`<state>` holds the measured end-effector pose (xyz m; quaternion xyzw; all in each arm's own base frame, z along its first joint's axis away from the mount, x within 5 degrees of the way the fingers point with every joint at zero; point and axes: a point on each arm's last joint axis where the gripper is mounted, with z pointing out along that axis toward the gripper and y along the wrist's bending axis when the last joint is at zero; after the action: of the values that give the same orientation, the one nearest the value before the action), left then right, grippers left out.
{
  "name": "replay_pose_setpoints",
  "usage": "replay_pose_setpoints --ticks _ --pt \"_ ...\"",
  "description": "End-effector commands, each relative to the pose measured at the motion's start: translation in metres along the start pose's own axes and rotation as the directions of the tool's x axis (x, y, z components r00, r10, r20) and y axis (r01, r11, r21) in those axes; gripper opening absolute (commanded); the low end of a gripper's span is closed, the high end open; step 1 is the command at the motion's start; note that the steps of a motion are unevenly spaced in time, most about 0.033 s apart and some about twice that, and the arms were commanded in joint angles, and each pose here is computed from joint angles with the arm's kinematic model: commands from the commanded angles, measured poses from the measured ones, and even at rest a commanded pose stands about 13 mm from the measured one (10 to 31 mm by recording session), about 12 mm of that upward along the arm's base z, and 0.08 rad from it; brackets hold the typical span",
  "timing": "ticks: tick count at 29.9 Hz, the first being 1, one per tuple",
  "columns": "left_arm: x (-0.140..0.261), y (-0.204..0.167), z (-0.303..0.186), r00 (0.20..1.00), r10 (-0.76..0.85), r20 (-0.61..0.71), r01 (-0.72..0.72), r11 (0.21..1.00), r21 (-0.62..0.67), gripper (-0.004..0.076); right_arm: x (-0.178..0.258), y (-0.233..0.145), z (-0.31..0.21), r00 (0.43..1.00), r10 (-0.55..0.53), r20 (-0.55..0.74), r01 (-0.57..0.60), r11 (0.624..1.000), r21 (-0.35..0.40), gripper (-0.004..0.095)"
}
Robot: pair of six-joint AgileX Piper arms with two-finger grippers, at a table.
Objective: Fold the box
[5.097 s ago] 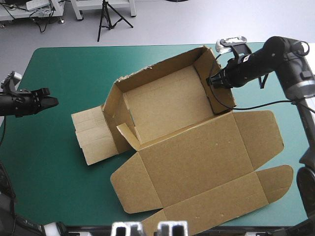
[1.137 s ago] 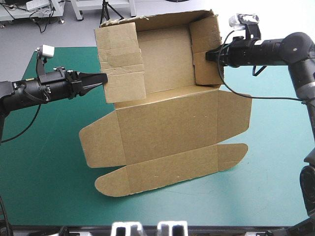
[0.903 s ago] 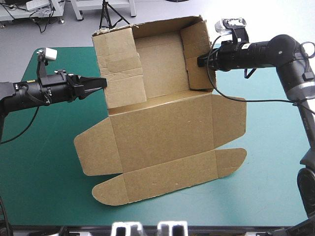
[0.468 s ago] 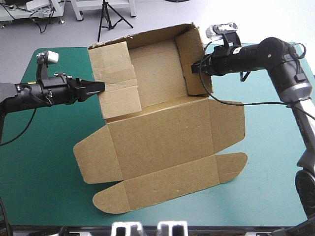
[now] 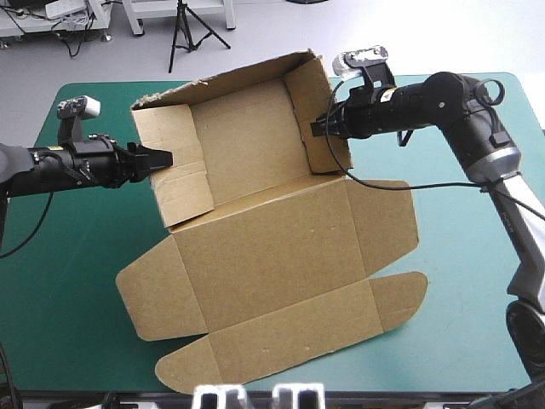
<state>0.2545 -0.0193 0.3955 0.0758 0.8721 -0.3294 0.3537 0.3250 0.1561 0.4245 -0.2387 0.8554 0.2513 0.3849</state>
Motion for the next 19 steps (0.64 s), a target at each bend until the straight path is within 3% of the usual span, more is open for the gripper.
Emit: replay_pose_setpoints --ticks 1,4,9,15,19 --pt "-0.01 -0.014 -0.01 0.994 -0.028 0.102 0.026 0.999 0.021 0.0306 -0.016 0.023 -0.022 0.99 0.01 0.14 -0.003 0.999 -0.046 -0.0008" --pt "-0.009 -0.012 -0.01 0.993 -0.073 0.092 0.074 0.997 0.001 0.0211 -0.017 0.031 -0.019 0.988 0.017 0.155 -0.009 0.999 -0.053 -0.0007" --pt "-0.007 -0.013 -0.01 0.993 -0.1 0.067 0.099 0.995 0.012 0.0003 -0.015 0.036 -0.015 0.991 0.013 0.135 -0.016 1.0 0.017 -0.0006" --pt "-0.008 -0.03 0.003 0.996 -0.06 0.072 0.057 0.997 0.045 -0.0008 -0.012 0.038 -0.013 0.994 0.024 0.11 -0.03 0.998 0.058 -0.0006" --pt "-0.009 -0.046 0.015 0.994 -0.015 0.111 0.008 0.998 0.056 -0.0008 -0.004 0.032 -0.013 0.999 0.025 0.027 -0.028 0.991 0.133 -0.0005"
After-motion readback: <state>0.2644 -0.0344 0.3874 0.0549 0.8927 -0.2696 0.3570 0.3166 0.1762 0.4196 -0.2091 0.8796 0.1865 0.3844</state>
